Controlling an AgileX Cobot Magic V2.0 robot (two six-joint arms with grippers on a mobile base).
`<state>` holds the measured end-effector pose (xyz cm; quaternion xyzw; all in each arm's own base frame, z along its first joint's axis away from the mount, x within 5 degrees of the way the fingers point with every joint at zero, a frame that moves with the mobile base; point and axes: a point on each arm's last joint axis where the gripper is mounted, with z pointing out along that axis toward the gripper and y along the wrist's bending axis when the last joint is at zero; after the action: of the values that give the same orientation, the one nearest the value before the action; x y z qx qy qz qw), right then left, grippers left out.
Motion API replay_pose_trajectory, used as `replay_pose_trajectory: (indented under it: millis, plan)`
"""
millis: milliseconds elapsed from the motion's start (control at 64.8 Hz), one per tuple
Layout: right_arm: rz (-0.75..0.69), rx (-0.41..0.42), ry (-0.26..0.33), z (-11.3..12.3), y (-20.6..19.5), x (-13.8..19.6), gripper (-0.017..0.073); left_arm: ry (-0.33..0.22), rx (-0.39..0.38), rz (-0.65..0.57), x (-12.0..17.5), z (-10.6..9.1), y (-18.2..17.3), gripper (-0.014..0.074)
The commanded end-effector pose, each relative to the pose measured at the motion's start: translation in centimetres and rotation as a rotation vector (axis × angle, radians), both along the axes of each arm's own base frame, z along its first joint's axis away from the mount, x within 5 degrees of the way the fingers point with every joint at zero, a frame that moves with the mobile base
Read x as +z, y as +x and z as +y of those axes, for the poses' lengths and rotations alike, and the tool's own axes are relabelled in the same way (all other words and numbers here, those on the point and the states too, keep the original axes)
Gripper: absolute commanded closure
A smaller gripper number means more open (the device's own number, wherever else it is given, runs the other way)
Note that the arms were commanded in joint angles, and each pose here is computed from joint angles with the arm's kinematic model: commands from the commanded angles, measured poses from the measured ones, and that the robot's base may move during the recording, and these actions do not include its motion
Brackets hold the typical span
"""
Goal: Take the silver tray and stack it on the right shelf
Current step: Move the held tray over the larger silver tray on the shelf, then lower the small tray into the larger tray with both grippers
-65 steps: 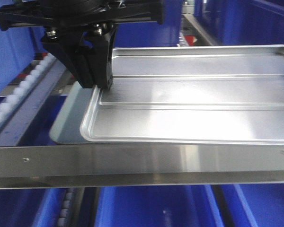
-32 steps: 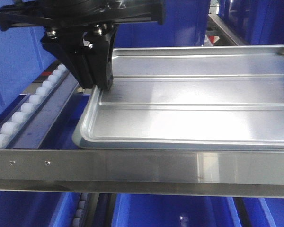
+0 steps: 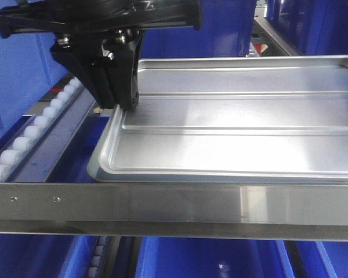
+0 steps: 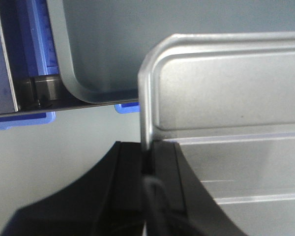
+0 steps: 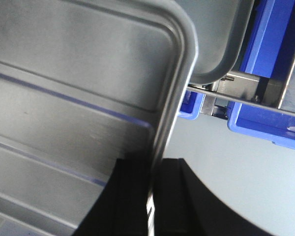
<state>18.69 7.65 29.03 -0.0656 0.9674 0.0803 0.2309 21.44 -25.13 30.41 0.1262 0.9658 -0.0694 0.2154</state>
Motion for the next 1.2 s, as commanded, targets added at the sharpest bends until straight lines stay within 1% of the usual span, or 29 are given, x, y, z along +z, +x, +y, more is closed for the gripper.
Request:
replay_pose_trajectory:
  millis: [0, 108, 185, 401, 432, 556, 633, 695, 772, 865, 957, 1034, 1127, 1189]
  plan:
    - [-0.072, 0.037, -0.033, -0.3, 0.1, 1.2, 0.0502, -0.016, -0.024, -0.080, 2.2, 0.6, -0.2, 0.0687]
    - [-0.071, 0.037, -0.034, -0.3, 0.1, 1.2, 0.0502, -0.015, -0.022, -0.074, 2.2, 0.6, -0.2, 0.0687]
    - [-0.071, 0.037, -0.034, -0.3, 0.1, 1.2, 0.0502, -0.003, -0.019, -0.066, 2.1, 0.8, -0.3, 0.0687]
    - [-0.076, 0.037, -0.032, -0.3, 0.1, 1.3, 0.0502, -0.010, -0.018, -0.066, 2.3, 0.7, -0.3, 0.0687]
    - [-0.080, 0.037, -0.030, -0.3, 0.2, 1.4, 0.0502, -0.014, -0.020, -0.075, 2.4, 0.7, -0.2, 0.0687]
    - [-0.104, 0.035, -0.022, -0.1, 0.7, 2.9, 0.0502, 0.001, -0.020, -0.133, 3.3, 0.9, 0.4, 0.0687]
    - [-0.124, 0.034, -0.014, 0.3, 1.7, 4.5, 0.0502, -0.013, -0.002, -0.165, 4.2, 1.2, 1.1, 0.0687]
    - [-0.147, 0.033, -0.005, 0.6, 2.5, 5.8, 0.0502, -0.043, 0.025, -0.192, 5.0, 1.5, 2.1, 0.0687]
    - [-0.158, 0.032, -0.002, 1.1, 3.8, 6.8, 0.0502, -0.072, 0.050, -0.219, 5.4, 1.9, 3.2, 0.0687]
    - [-0.160, 0.034, -0.027, 1.7, 5.7, 7.2, 0.0502, -0.104, 0.080, -0.252, 5.3, 2.5, 4.8, 0.0687]
    - [-0.156, 0.037, -0.070, 2.3, 8.0, 6.7, 0.0502, -0.129, 0.109, -0.281, 4.8, 3.0, 6.6, 0.0687]
    - [-0.136, 0.037, -0.103, 2.7, 9.9, 5.5, 0.0502, -0.138, 0.123, -0.292, 3.8, 3.1, 8.1, 0.0687]
    - [-0.097, 0.026, -0.123, 2.9, 11.8, 3.7, 0.0502, -0.146, 0.132, -0.280, 2.5, 2.9, 9.3, 0.0687]
    - [-0.067, 0.011, -0.134, 2.6, 12.7, 2.5, 0.0502, -0.133, 0.130, -0.260, 1.3, 2.5, 9.9, 0.0687]
